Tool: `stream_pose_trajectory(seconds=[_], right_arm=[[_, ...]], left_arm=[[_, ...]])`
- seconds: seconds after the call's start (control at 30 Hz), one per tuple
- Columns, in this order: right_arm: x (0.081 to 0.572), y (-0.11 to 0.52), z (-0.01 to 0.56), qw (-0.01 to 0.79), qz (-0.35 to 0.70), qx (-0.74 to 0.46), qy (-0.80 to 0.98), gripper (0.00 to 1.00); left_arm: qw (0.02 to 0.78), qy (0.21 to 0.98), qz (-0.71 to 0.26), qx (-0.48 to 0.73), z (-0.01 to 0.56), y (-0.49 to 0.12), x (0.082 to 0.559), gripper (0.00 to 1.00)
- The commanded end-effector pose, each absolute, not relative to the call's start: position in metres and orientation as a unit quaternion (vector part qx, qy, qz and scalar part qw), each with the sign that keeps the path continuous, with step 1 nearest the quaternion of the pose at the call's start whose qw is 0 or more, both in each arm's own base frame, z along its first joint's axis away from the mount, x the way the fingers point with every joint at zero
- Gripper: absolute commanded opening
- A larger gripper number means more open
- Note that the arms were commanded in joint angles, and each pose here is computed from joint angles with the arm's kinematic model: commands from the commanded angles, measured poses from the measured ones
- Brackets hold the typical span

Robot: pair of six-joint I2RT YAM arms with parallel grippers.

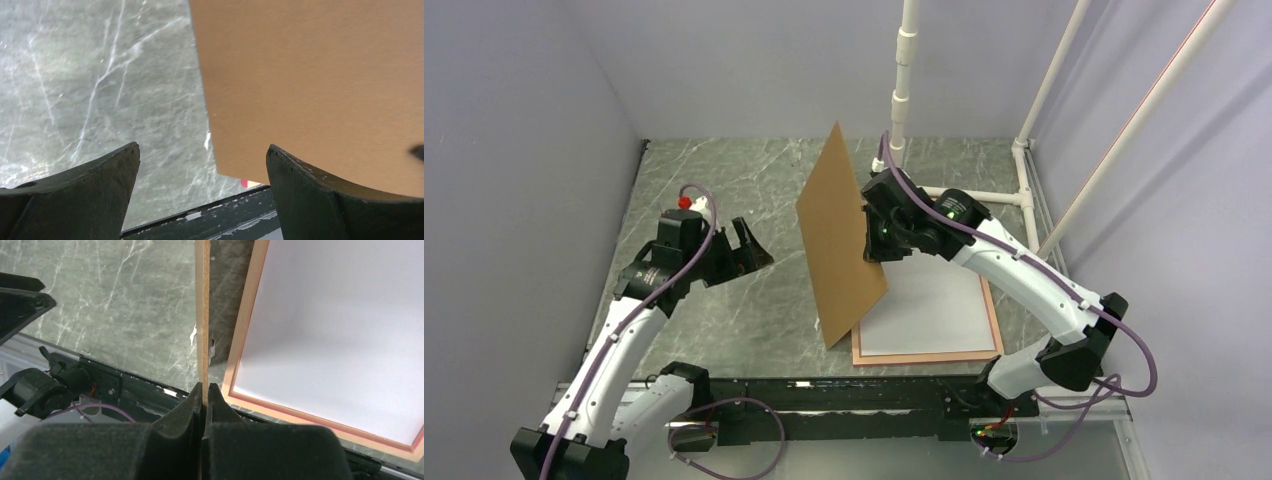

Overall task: Put the photo into the frame
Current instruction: Turn over the photo frame item at the center of the board.

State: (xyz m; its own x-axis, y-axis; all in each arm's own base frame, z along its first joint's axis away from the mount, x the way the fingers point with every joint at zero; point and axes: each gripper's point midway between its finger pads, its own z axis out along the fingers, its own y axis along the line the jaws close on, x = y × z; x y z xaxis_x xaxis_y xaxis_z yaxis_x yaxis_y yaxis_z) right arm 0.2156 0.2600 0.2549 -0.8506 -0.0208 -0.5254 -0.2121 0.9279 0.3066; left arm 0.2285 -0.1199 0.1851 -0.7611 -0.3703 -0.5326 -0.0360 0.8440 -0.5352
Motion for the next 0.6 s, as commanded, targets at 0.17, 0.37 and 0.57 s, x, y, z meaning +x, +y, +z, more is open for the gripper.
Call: stream_pose_trajectory(seconds=[0.17, 0.37, 0.57], right_arm=[[0.222, 0.229, 0.268, 0.313, 0.038, -0.051, 0.948, 0.0], [0.221, 0.231, 0.277, 0.328, -0.007, -0.057, 0.943, 0.0], [0.22, 0.243, 0.277, 0.335, -0.026, -0.078, 0.939, 0.0]], left_arm=[[0.382, 0.853, -0.345, -0.089, 0.267, -0.151, 0.248, 0.99], [0.396, 0.836, -0.372, -0.081, 0.306, -0.168, 0.264, 0.99], [0.389, 0.83, -0.393, -0.078, 0.315, -0.182, 0.271, 0.99]])
